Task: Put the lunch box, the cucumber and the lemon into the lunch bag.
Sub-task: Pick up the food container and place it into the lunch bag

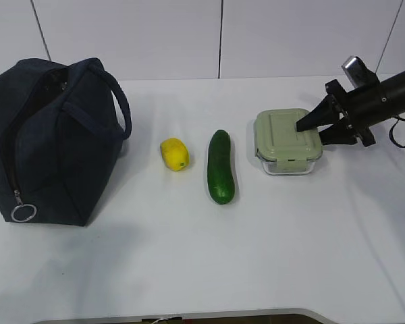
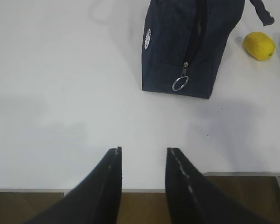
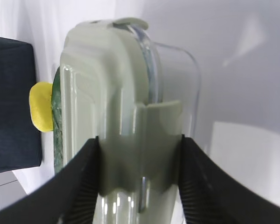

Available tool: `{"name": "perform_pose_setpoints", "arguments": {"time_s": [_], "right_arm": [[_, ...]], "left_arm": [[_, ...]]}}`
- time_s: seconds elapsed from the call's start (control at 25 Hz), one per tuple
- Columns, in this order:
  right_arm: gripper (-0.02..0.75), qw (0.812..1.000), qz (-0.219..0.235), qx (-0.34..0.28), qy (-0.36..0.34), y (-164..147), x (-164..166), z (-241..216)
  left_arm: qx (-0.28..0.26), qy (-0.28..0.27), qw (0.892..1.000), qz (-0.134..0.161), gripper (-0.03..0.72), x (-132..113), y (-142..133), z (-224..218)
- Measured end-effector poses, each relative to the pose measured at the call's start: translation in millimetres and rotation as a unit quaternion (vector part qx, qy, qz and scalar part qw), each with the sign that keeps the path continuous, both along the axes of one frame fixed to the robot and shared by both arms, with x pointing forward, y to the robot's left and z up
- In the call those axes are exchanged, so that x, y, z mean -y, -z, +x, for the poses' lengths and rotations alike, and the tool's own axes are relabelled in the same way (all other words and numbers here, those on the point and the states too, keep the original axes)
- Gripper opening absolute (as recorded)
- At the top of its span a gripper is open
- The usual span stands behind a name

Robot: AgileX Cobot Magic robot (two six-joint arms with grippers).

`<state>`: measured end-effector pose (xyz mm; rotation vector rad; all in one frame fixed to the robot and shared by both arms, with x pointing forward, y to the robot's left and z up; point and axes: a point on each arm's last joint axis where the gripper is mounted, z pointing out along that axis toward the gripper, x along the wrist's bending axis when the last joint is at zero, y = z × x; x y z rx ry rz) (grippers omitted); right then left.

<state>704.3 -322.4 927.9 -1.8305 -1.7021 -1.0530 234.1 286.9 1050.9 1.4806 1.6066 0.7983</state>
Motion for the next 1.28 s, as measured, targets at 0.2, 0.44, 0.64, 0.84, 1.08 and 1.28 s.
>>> {"name": "perform_pose_setpoints", "arguments": {"time_s": [0.2,0.44,0.64,0.84,1.08,1.28], "right_arm": [[0.363,1.0,-0.005,-0.001,0.006,-3.3,0.7,0.0],[0.362,1.0,-0.012,0.004,0.008,-9.3,1.2,-0.9],[0.363,1.0,-0.011,0.013,0.014,-23.4,-0.4,-1.9],[0.362,1.0,-0.01,0.016,0.009,-29.1,-9.0,-2.0],[0.362,1.0,-0.008,0.02,-0.013,-33.9,-32.2,-2.3],[0.362,0.999,-0.009,0.038,-0.028,-50.7,-47.0,-5.8]], "left_arm": [[0.0,0.0,1.0,0.0,0.225,0.0,0.0,0.0],[0.0,0.0,1.0,0.0,0.225,0.0,0.0,0.0],[0.0,0.0,1.0,0.0,0.225,0.0,0.0,0.0],[0.0,0.0,1.0,0.0,0.225,0.0,0.0,0.0],[0.0,0.0,1.0,0.0,0.225,0.0,0.0,0.0],[0.013,0.0,1.0,0.001,0.225,0.2,-6.5,-2.4]]}}
